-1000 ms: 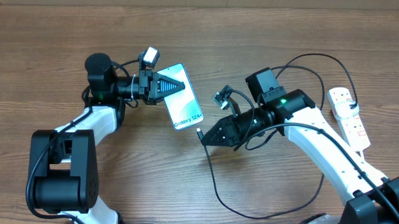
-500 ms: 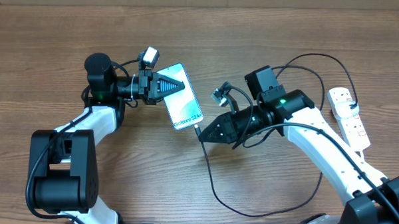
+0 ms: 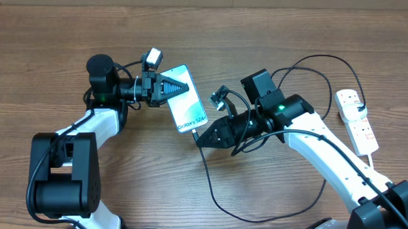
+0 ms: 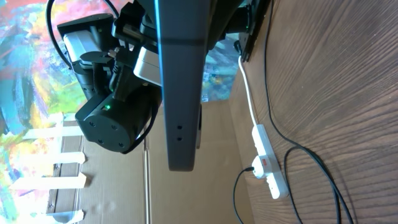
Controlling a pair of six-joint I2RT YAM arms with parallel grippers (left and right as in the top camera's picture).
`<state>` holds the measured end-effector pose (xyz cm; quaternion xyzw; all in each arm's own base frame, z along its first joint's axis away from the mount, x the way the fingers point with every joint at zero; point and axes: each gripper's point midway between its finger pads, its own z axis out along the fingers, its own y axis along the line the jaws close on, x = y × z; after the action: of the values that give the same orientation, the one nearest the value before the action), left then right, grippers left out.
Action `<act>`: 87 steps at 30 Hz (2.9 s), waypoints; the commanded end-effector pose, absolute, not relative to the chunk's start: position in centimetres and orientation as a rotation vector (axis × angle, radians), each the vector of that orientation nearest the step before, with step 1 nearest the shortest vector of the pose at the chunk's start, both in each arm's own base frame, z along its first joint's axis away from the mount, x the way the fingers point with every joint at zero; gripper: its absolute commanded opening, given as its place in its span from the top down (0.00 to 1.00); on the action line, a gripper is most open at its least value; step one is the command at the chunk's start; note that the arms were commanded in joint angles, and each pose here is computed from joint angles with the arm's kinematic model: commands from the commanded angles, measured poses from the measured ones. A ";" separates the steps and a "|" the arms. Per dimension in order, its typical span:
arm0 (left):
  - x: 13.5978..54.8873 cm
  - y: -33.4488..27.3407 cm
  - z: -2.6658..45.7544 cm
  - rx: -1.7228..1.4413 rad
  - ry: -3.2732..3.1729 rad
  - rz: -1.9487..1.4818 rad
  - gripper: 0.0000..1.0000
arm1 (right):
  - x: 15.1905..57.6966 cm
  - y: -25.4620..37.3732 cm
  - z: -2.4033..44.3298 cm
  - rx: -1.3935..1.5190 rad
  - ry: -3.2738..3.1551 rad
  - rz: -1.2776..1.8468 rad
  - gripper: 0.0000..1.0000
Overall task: Plug charger to phone and switch on socket
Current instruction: 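Push the USB-C plug into the phone's port with the right gripper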
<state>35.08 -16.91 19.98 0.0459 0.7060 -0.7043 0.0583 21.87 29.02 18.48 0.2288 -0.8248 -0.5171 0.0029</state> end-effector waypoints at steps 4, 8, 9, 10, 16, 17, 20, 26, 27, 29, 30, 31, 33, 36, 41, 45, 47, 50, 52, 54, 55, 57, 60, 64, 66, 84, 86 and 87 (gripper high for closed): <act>35.2 -17.0 20.5 0.181 2.138 -2.141 0.96 | 22.0 28.9 18.1 0.688 -2.611 -1.594 0.96; 35.2 -17.0 20.5 0.181 2.138 -2.141 0.96 | 22.0 29.0 18.2 0.691 -2.612 -1.596 0.96; 35.2 -17.0 20.5 0.182 2.138 -2.141 0.96 | 22.1 29.0 18.2 0.693 -2.613 -1.598 0.96; 35.2 -17.0 20.5 0.182 2.138 -2.142 0.96 | 22.1 29.0 18.2 0.696 -2.613 -1.601 0.96; 35.2 -17.0 20.5 0.182 2.138 -2.142 0.96 | 22.3 29.1 18.3 0.704 -2.619 -1.613 0.96; 35.2 -17.0 20.5 0.183 2.138 -2.141 0.96 | 22.4 29.2 18.4 0.703 -2.620 -1.615 0.96; 35.2 -17.0 20.5 0.183 2.138 -2.141 0.96 | 22.6 29.2 18.4 0.696 -2.624 -1.619 0.96; 35.2 -17.0 20.5 0.183 2.138 -2.141 0.96 | 22.9 29.2 18.2 0.684 -2.654 -1.599 0.96; 35.2 -17.0 20.5 0.183 2.138 -2.141 0.96 | 23.0 29.2 18.2 0.686 -2.655 -1.602 0.96; 35.2 -17.0 20.5 0.183 2.138 -2.141 0.96 | 23.1 29.3 18.3 0.696 -2.658 -1.610 0.96; 35.2 -17.0 20.5 0.183 2.138 -2.141 0.96 | 23.3 29.4 18.4 0.706 -2.662 -1.620 0.96; 35.2 -17.0 20.5 0.183 2.138 -2.141 0.96 | 23.5 29.5 18.5 0.720 -2.666 -1.632 0.96; 35.2 -17.0 20.5 0.183 2.138 -2.141 0.96 | 23.7 29.6 18.7 0.737 -2.671 -1.648 0.96; 35.2 -17.0 20.5 0.183 2.137 -2.141 0.96 | 23.9 29.7 18.7 0.748 -2.678 -1.654 0.96; 35.2 -17.0 20.5 0.188 2.135 -2.139 0.96 | 23.7 29.5 18.5 0.728 -2.677 -1.633 0.90; 35.2 -17.0 20.5 0.212 2.122 -2.126 0.96 | 23.3 29.3 18.3 0.701 -2.666 -1.611 0.84; 35.2 -17.0 20.5 0.223 2.116 -2.120 0.96 | 23.1 29.2 18.2 0.687 -2.662 -1.598 0.82; 35.2 -17.0 20.5 0.244 2.104 -2.108 0.96 | 22.9 29.1 18.4 0.676 -2.655 -1.590 0.77; 35.2 -17.0 20.5 0.245 2.103 -2.107 0.96 | 22.9 29.2 18.9 0.675 -2.654 -1.589 0.69; 35.2 -17.0 20.5 0.248 2.102 -2.106 0.96 | 23.2 29.2 19.6 0.675 -2.659 -1.592 0.61; 35.2 -17.0 20.5 0.248 2.102 -2.106 0.96 | 23.3 29.1 20.1 0.679 -2.662 -1.596 0.57; 35.2 -17.0 20.5 0.248 2.102 -2.106 0.96 | 23.7 28.9 21.0 0.681 -2.680 -1.589 0.48; 35.2 -17.0 20.5 0.248 2.102 -2.106 0.96 | 24.5 28.1 22.0 0.684 -2.761 -1.510 0.34; 35.2 -17.0 20.5 0.248 2.102 -2.105 0.96 | 25.8 25.8 22.2 0.622 -2.965 -1.228 0.30; 35.2 -17.0 20.5 0.253 2.099 -2.103 0.96 | 26.0 24.5 22.5 0.601 -3.048 -1.087 0.30; 35.2 -17.0 20.5 0.258 2.096 -2.099 0.96 | 20.4 17.7 28.5 0.356 -3.336 -0.793 0.14; 35.2 -17.0 20.5 0.258 2.096 -2.100 0.96 | 21.0 17.7 28.4 0.326 -3.417 -0.737 0.14; 35.2 -17.0 20.5 0.257 2.096 -2.100 0.96 | 21.2 18.1 28.2 0.333 -3.442 -0.721 0.14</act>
<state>35.26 -16.75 20.16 0.0638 0.7046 -0.7023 0.0794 20.27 18.82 28.62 0.1284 -0.9477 -0.2442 -0.1602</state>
